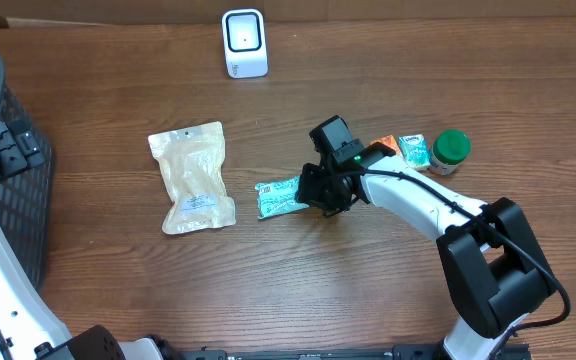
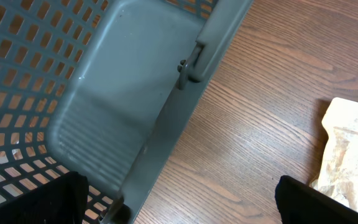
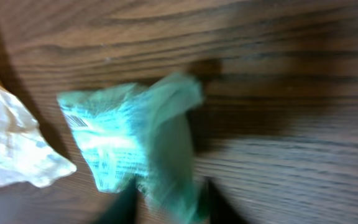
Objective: Scan the item barcode
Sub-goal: 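Carry the teal packet with the right gripper to the scanner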
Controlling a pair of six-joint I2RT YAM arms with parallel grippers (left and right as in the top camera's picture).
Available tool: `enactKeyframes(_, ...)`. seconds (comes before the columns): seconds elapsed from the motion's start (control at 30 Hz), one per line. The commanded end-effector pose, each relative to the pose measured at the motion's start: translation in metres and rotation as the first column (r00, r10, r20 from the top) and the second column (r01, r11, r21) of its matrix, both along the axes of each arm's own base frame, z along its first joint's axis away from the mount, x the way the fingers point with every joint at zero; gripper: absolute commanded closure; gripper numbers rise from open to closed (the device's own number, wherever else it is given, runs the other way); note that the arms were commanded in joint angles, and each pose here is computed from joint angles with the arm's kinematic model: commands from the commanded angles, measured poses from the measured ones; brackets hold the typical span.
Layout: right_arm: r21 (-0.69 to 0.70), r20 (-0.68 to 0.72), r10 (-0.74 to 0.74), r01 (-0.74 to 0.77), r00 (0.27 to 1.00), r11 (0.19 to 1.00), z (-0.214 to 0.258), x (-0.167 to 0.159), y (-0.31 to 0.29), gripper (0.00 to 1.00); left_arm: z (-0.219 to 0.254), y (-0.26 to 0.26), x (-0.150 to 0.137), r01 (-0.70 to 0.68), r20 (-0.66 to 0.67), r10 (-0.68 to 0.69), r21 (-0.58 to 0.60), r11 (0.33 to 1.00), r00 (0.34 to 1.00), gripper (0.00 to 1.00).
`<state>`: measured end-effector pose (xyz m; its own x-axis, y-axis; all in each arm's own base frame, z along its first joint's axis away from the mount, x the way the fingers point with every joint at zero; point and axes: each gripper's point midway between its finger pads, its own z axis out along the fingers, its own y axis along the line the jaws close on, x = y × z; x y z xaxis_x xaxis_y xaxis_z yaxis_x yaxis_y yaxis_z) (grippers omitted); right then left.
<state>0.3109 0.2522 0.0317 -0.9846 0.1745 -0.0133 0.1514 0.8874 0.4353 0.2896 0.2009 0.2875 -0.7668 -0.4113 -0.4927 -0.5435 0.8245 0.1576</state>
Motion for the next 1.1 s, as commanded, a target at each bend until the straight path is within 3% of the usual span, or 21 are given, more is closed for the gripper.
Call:
enactKeyframes(0.0, -0.017, 0.046, 0.076, -0.076, 0.996, 0.997, 0.002, 0.001, -0.003, 0.36, 0.006, 0.001, 0.001, 0.011, 0.010, -0.011, 0.013, 1.000, 1.000, 0.01)
enactKeyframes(0.1, -0.003, 0.034, 0.122, -0.122, 0.992, 0.992, 0.010, 0.005, -0.014, 0.34, 0.006, 0.001, 0.001, 0.011, 0.010, -0.011, 0.013, 1.000, 1.000, 0.00)
enactKeyframes(0.3, 0.100, 0.082, 0.215, -0.223, 0.973, 0.970, 0.022, 0.017, -0.026, 0.43, 0.006, 0.001, 0.001, 0.011, 0.010, -0.011, 0.013, 1.000, 1.000, 0.00)
enactKeyframes(0.6, 0.187, 0.072, 0.275, -0.284, 0.959, 0.940, -0.002, 0.014, -0.002, 0.43, 0.006, 0.001, 0.001, 0.011, 0.010, -0.011, 0.013, 1.000, 1.000, 0.00)
enactKeyframes(0.73, 0.264, 0.026, 0.293, -0.290, 0.956, 0.920, -0.016, 0.007, 0.009, 0.59, 0.006, 0.001, 0.001, 0.011, 0.010, -0.011, 0.013, 1.000, 1.000, 0.00)
enactKeyframes(0.83, 0.279, 0.018, 0.290, -0.283, 0.957, 0.918, -0.018, 0.007, 0.008, 0.83, 0.006, 0.001, 0.001, 0.011, 0.010, -0.011, 0.013, 1.000, 1.000, 0.00)
enactKeyframes(0.9, 0.282, 0.014, 0.264, -0.257, 0.964, 0.924, -0.015, 0.012, 0.005, 0.94, 0.006, 0.001, 0.001, 0.011, 0.010, -0.011, 0.013, 1.000, 1.000, 0.00)
enactKeyframes(1.07, 0.395, 0.021, 0.233, -0.222, 0.972, 0.892, 0.007, 0.023, 0.002, 0.96, 0.006, 0.001, 0.001, 0.011, 0.010, -0.011, 0.013, 1.000, 1.000, 0.00)
